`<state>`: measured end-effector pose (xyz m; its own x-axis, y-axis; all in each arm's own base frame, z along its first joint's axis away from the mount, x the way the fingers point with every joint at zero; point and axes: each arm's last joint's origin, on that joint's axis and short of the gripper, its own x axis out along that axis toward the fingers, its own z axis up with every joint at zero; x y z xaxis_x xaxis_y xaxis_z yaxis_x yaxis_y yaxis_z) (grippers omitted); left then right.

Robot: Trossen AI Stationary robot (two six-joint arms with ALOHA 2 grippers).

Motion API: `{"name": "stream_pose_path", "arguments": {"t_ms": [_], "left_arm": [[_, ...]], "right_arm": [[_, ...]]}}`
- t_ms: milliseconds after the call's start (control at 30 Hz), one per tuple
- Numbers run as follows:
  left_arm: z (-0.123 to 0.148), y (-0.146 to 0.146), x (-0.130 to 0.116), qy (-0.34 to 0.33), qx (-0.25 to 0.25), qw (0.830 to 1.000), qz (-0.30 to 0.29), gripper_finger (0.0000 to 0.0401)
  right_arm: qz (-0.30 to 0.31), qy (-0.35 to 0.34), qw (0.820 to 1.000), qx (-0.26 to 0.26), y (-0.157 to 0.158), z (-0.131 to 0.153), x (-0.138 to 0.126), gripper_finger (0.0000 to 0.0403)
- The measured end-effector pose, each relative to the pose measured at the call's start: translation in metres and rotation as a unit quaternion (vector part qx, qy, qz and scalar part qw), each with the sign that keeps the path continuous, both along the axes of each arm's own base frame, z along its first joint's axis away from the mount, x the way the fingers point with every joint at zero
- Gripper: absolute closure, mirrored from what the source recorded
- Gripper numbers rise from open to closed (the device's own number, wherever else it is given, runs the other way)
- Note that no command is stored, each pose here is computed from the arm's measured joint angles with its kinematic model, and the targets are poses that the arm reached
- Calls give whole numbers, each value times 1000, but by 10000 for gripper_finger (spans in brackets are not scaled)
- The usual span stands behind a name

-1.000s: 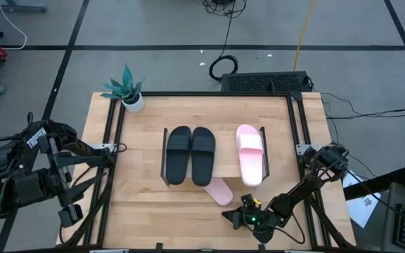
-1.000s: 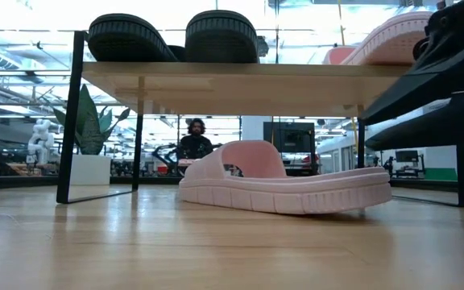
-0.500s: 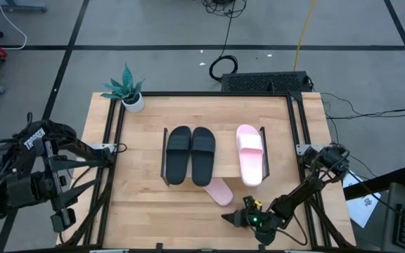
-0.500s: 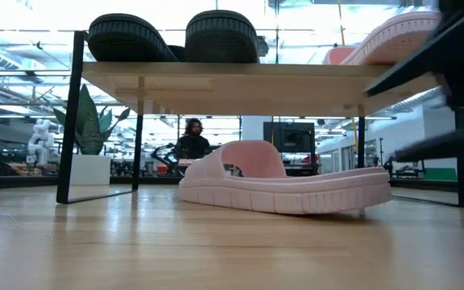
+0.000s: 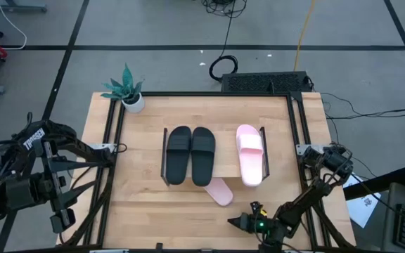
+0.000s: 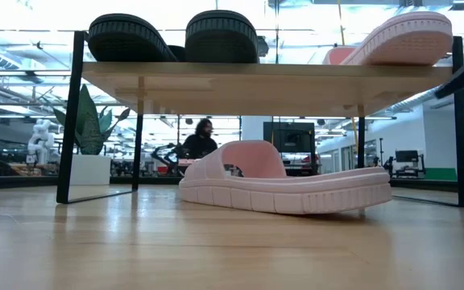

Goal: Pick and place slides into the shelf
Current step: Put the pink slipper on the shelf

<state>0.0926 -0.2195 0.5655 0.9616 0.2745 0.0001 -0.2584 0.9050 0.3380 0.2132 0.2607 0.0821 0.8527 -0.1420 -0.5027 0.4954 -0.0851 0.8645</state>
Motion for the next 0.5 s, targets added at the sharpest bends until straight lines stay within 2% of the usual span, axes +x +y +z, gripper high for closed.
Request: {"name": "stream_pose_path", "arguments": {"t_ms": [500], "left_arm": [[-1,0,0,1,3,1000,0,240]], "right_arm": [[-41,58,997,-43,-27,-8,12,216]]}}
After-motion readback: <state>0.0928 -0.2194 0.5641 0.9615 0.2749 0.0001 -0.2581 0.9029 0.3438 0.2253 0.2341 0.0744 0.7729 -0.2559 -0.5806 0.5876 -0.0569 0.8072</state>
